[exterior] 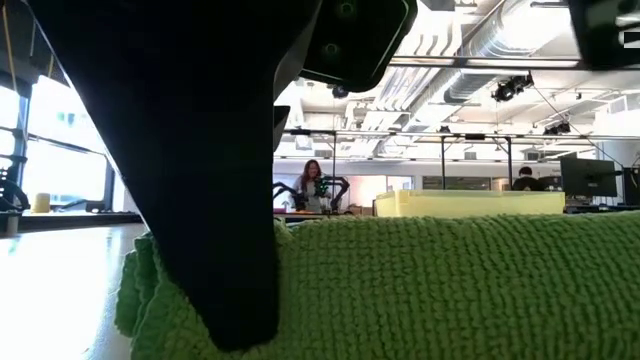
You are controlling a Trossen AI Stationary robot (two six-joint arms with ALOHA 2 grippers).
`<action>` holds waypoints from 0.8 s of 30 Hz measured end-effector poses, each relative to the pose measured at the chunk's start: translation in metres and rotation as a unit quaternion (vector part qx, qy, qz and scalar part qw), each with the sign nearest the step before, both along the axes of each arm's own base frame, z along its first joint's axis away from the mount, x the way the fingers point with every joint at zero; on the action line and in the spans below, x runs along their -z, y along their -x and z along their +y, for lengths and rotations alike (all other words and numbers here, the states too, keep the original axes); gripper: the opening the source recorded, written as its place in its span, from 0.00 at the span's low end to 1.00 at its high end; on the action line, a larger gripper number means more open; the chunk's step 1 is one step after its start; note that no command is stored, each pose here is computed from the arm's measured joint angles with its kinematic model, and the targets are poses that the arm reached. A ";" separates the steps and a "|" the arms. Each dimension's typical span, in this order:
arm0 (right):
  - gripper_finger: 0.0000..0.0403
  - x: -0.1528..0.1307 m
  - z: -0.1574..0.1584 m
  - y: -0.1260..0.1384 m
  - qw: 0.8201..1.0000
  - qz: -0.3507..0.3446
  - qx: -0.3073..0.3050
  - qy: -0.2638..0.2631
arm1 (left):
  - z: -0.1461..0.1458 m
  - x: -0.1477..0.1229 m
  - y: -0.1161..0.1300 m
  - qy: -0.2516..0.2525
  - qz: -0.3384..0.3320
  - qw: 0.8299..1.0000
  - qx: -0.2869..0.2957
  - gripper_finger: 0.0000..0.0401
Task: Roll microfiber towels into tight, uniform cylinder then place into a basket
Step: Roll the green towel
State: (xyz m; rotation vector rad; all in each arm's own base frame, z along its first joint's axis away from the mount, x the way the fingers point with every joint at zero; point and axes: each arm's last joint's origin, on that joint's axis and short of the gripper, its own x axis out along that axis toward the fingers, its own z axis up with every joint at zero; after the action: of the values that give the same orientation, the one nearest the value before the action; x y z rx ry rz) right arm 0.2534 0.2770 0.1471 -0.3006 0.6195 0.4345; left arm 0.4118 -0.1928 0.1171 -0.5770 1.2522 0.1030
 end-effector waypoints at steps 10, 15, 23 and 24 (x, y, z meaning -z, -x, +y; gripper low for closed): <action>0.30 0.013 -0.002 -0.005 1.000 0.012 0.011 0.008 | 0.000 0.000 0.000 0.008 0.005 1.000 -0.010 0.05; 0.32 0.016 -0.007 -0.008 0.999 0.033 0.027 -0.001 | 0.000 0.000 0.000 0.010 0.006 1.000 -0.015 0.05; 0.46 0.018 -0.015 -0.012 0.998 0.051 0.046 0.003 | 0.000 0.000 0.000 0.012 0.006 1.000 -0.019 0.05; 0.47 0.019 -0.015 -0.012 0.997 0.057 0.044 0.000 | 0.000 0.000 0.000 0.011 0.006 1.000 -0.019 0.05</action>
State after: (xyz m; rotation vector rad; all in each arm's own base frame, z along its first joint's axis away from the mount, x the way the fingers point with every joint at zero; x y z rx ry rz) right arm 0.2654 0.2618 0.1284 -0.2492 0.7418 0.3681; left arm 0.4120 -0.1928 0.1171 -0.6210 1.2550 0.1243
